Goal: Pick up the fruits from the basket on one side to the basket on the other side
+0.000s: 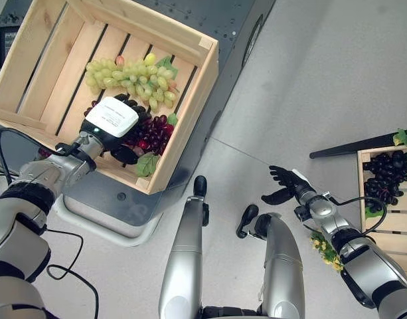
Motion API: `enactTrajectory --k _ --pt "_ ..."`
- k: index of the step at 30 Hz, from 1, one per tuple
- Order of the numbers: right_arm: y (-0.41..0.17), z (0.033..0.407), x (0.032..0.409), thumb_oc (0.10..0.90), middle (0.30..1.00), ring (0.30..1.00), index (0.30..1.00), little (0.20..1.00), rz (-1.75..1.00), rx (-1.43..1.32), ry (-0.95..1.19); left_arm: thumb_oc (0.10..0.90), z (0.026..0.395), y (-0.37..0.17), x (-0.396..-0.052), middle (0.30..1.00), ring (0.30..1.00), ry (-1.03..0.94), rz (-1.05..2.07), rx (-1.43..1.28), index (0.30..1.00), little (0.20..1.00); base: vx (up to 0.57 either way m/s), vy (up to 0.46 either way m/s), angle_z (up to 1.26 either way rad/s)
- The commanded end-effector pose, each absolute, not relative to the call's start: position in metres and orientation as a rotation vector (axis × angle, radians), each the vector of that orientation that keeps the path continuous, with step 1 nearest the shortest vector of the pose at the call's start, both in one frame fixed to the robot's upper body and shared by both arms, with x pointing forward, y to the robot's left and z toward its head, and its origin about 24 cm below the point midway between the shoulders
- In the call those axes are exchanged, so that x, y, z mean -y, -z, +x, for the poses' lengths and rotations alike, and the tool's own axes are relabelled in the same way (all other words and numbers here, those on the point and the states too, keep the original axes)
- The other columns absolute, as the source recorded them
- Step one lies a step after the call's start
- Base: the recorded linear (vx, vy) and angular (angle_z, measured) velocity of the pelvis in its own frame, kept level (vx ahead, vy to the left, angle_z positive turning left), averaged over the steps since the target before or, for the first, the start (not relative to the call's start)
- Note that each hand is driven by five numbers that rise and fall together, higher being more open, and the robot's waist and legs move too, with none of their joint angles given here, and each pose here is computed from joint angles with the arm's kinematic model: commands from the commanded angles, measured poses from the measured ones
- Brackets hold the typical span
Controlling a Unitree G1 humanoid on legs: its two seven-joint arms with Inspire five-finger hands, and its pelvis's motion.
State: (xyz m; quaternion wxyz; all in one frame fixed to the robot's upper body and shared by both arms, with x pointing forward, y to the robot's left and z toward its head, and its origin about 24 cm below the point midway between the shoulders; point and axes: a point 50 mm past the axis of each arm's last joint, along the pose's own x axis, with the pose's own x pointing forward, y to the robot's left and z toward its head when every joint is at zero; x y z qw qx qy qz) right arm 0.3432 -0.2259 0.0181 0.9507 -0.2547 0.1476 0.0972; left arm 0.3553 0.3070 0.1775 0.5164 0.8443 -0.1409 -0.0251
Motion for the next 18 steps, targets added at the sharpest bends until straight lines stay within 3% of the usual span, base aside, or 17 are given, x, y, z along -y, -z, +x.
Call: enactTrajectory --k 1,11,13,18 --pt "-0.054 0.354 0.25 0.8 0.9 0.9 0.9 0.9 -0.479 -0.178 -0.125 0.8 0.371 -0.182 -0.302 0.9 0.9 0.006 2.001 0.194 0.9 0.9 0.0 0.0 0.0" --pt "-0.063 0.361 0.242 0.8 0.9 0.9 0.9 0.9 -0.444 -0.143 -0.127 0.8 0.383 -0.172 -0.285 0.9 0.9 0.076 1.994 0.134 0.9 0.9 -0.02 0.009 0.01" --pt "-0.065 0.363 0.239 0.8 0.9 0.9 0.9 0.9 -0.444 -0.133 -0.136 0.409 0.384 -0.168 -0.275 0.314 0.314 0.153 2.036 0.202 0.314 0.314 -0.02 0.009 0.02" --pt "-0.068 0.365 0.236 0.8 0.9 0.9 0.9 0.9 -0.444 -0.114 -0.14 0.4 0.385 -0.168 -0.263 0.3 0.3 0.235 2.078 0.299 0.3 0.3 -0.03 0.013 0.01"
